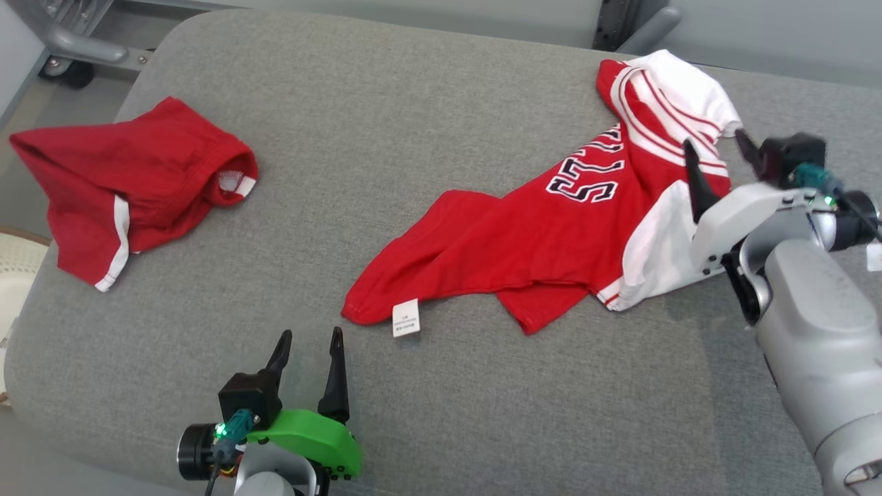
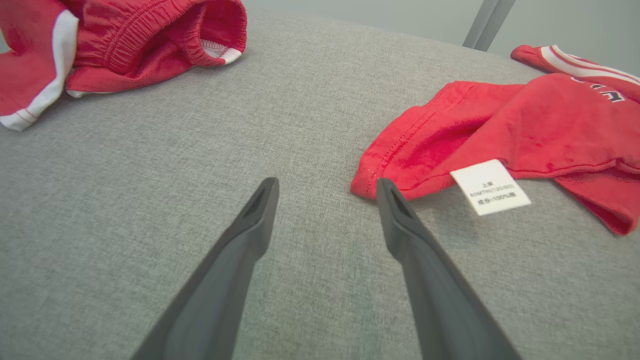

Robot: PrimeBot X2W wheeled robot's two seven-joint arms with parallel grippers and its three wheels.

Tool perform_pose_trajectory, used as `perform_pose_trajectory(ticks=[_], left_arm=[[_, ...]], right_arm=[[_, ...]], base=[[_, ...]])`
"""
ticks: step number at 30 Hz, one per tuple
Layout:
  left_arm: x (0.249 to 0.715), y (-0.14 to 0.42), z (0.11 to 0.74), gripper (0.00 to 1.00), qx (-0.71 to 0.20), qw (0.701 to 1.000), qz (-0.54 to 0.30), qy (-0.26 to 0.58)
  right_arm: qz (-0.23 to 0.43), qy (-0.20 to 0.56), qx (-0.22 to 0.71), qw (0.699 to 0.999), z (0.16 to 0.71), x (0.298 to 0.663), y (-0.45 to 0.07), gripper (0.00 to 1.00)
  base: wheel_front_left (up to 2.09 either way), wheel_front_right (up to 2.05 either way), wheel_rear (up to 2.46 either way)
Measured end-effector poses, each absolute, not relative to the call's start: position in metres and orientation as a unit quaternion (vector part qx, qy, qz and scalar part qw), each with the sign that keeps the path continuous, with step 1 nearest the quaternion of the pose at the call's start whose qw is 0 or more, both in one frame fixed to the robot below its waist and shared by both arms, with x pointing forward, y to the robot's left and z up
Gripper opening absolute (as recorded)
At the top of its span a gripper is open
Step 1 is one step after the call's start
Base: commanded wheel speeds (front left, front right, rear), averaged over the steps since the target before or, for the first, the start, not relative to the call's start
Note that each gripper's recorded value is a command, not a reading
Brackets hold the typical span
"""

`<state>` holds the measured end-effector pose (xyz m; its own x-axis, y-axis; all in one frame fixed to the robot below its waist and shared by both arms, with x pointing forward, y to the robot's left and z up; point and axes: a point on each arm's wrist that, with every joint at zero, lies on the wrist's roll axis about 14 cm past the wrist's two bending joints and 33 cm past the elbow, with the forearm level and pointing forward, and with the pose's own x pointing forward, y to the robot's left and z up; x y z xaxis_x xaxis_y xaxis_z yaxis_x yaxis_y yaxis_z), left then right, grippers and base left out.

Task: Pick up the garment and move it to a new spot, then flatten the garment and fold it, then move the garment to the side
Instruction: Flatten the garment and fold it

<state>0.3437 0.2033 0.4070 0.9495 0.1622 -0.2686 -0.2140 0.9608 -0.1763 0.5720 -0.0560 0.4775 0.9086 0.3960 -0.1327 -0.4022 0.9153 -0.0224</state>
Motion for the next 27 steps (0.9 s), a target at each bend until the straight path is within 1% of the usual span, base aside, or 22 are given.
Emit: perform_pose_trajectory(ticks=[6, 11, 16, 23, 24, 25, 27], left_arm=[[0.355, 0.186, 0.415, 1.00, -0.102, 0.986, 0.064, 0.114], [0.360, 0.169, 0.419, 1.00, -0.104, 0.988, 0.037, 0.109], [0.356, 0.163, 0.419, 1.00, -0.106, 0.988, 0.029, 0.110], [0.353, 0.166, 0.417, 1.00, -0.107, 0.987, 0.034, 0.112], [0.352, 0.166, 0.417, 1.00, -0.107, 0.987, 0.034, 0.112], [0.352, 0.166, 0.417, 1.00, -0.106, 0.987, 0.035, 0.113], [0.351, 0.167, 0.416, 1.00, -0.106, 0.987, 0.036, 0.114]], right_arm=[[0.195, 0.090, 0.011, 0.977, 0.455, 0.527, -0.066, 1.00], [0.213, 0.103, 0.032, 0.971, 0.450, 0.500, -0.050, 1.00], [0.233, 0.118, 0.039, 0.964, 0.451, 0.487, -0.034, 1.00], [0.228, 0.158, 0.032, 0.960, 0.432, 0.479, -0.037, 1.00], [0.228, 0.162, 0.032, 0.960, 0.430, 0.478, -0.036, 0.99], [0.229, 0.164, 0.033, 0.959, 0.428, 0.478, -0.035, 0.88], [0.232, 0.169, 0.031, 0.958, 0.425, 0.476, -0.032, 0.78]], base=[[0.00, 0.00, 0.00], [0.00, 0.00, 0.00], [0.00, 0.00, 0.00], [0.00, 0.00, 0.00], [0.00, 0.00, 0.00], [0.00, 0.00, 0.00], [0.00, 0.00, 0.00]])
